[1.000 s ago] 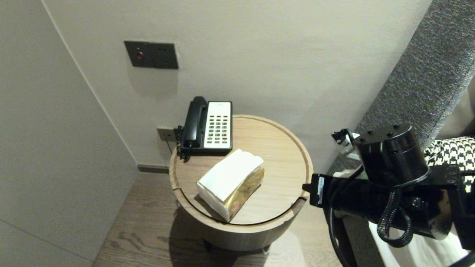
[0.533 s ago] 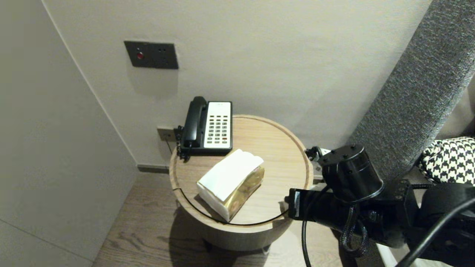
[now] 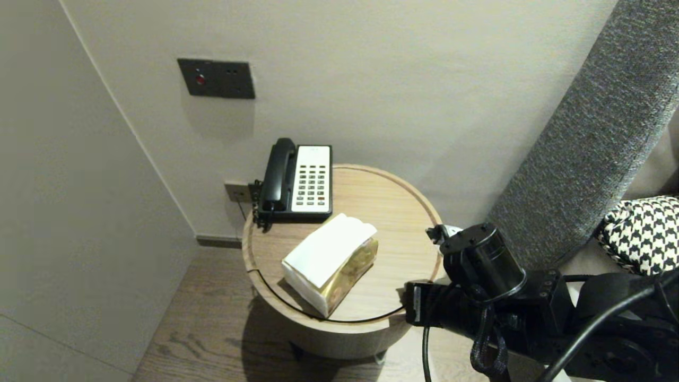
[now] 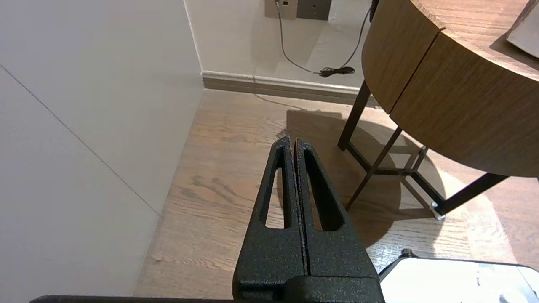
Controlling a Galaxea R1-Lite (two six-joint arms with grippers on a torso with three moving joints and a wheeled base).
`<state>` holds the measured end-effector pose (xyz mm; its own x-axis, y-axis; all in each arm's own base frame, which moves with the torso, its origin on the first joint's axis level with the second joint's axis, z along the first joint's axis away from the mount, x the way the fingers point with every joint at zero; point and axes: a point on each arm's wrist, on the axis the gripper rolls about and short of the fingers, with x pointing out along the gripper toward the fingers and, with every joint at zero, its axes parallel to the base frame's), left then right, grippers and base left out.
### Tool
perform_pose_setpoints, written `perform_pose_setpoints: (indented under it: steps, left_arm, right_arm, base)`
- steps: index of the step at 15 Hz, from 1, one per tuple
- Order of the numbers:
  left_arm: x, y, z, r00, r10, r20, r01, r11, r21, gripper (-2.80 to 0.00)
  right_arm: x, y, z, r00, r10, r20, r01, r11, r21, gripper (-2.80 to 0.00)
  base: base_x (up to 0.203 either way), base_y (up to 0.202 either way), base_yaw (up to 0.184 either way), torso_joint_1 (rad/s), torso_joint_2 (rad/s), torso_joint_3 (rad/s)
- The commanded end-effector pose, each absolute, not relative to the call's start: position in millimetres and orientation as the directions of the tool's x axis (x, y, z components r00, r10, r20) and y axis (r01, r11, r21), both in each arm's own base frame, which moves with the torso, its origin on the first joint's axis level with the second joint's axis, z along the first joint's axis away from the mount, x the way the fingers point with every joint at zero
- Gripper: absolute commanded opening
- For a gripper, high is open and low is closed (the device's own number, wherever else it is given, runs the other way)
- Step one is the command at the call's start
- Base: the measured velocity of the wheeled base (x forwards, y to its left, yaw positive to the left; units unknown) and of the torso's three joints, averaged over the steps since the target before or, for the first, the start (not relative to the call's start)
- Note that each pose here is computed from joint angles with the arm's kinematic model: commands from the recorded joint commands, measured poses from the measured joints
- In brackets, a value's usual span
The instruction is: Open the nightstand drawer
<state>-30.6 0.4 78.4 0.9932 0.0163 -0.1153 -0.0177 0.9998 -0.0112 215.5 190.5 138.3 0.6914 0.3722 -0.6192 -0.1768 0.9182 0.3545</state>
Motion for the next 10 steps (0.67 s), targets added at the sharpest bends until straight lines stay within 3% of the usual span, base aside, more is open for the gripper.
perform_pose_setpoints:
  steps: [1, 10]
  left_arm:
    - [-30.6, 0.4, 78.3, 0.993, 0.017, -0.116, -0.018, 1.0, -0.012, -2.8]
    - [-30.6, 0.4, 78.3, 0.993, 0.017, -0.116, -0.018, 1.0, -0.012, -2.8]
  right_arm:
    - [212.6, 188.1, 135.0, 0.684, 0.366, -0.631, -0.17, 0.921, 0.349, -2.8]
    - [201.3, 182.0, 129.9, 0.663, 0.369, -0.651, -0.178, 0.923, 0.341, -2.8]
  base:
    - [0.0, 0.0, 0.0, 0.0, 0.0, 0.0]
    - [0.0, 0.0, 0.0, 0.0, 0.0, 0.0]
